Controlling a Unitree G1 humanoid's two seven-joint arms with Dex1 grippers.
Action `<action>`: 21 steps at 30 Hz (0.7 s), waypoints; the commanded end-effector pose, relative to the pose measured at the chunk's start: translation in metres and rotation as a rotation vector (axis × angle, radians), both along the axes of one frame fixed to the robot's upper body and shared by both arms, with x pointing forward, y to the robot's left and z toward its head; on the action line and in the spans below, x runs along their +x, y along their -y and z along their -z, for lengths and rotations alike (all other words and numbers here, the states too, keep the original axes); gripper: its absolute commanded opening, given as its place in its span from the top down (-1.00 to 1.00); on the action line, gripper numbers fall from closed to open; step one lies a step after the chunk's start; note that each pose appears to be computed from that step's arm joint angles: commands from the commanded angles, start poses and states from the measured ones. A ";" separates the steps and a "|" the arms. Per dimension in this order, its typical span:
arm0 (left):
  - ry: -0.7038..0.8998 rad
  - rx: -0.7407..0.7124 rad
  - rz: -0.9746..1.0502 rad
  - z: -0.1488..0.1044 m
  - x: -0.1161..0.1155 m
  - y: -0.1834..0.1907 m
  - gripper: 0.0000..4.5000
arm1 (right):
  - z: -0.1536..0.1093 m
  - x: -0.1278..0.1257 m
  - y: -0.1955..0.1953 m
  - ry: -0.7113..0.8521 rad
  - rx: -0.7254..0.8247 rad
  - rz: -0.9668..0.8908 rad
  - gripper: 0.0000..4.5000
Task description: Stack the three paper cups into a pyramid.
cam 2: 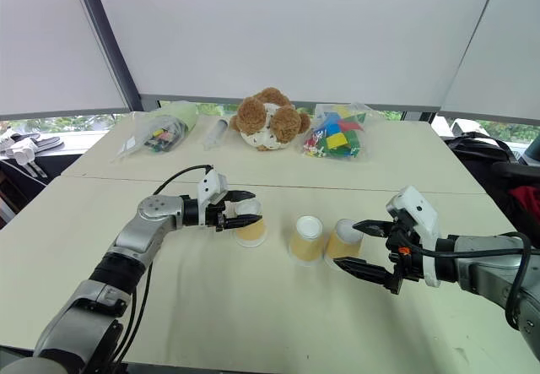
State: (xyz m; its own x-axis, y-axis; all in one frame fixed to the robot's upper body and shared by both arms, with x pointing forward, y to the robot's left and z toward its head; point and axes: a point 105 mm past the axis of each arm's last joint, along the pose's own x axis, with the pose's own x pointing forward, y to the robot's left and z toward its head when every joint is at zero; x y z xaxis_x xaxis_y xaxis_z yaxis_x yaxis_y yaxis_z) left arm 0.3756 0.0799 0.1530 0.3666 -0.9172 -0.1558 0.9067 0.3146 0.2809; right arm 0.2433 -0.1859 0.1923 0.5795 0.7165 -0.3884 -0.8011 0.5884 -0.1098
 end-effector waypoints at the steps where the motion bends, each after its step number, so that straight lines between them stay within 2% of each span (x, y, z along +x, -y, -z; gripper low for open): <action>1: 0.049 0.002 0.009 -0.011 0.004 0.000 0.13 | -0.010 -0.003 0.000 0.048 -0.013 -0.003 -1.00; 4: 0.065 -0.012 -0.002 -0.023 0.009 -0.005 0.13 | -0.010 -0.003 0.003 0.052 -0.015 0.010 -1.00; 8: 0.113 0.020 -0.019 -0.055 0.021 -0.008 0.13 | -0.012 -0.004 0.013 0.057 -0.024 0.053 -1.00; 11: 0.124 0.037 0.150 -0.096 0.012 0.012 0.13 | -0.014 -0.004 0.026 0.064 -0.038 0.102 -1.00; 14: 0.122 -0.020 0.248 -0.126 0.010 0.040 0.13 | -0.015 -0.003 0.035 0.071 -0.041 0.140 -1.00; 16: 0.116 -0.034 0.289 -0.132 0.009 0.058 0.13 | -0.015 -0.003 0.039 0.074 -0.039 0.160 -1.00; 21: 0.130 -0.005 0.362 -0.128 0.005 0.092 0.13 | -0.014 -0.007 0.046 0.077 -0.032 0.203 -1.00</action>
State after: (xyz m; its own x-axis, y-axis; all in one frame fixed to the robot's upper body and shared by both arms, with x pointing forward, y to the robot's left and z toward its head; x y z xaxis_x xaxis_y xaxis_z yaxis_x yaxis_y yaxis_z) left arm 0.3816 -0.0087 0.2647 0.0367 -0.9904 -0.1330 0.9418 -0.0103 0.3362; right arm 0.2378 -0.2302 0.1958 0.7135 0.5799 -0.3932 -0.6720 0.7252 -0.1498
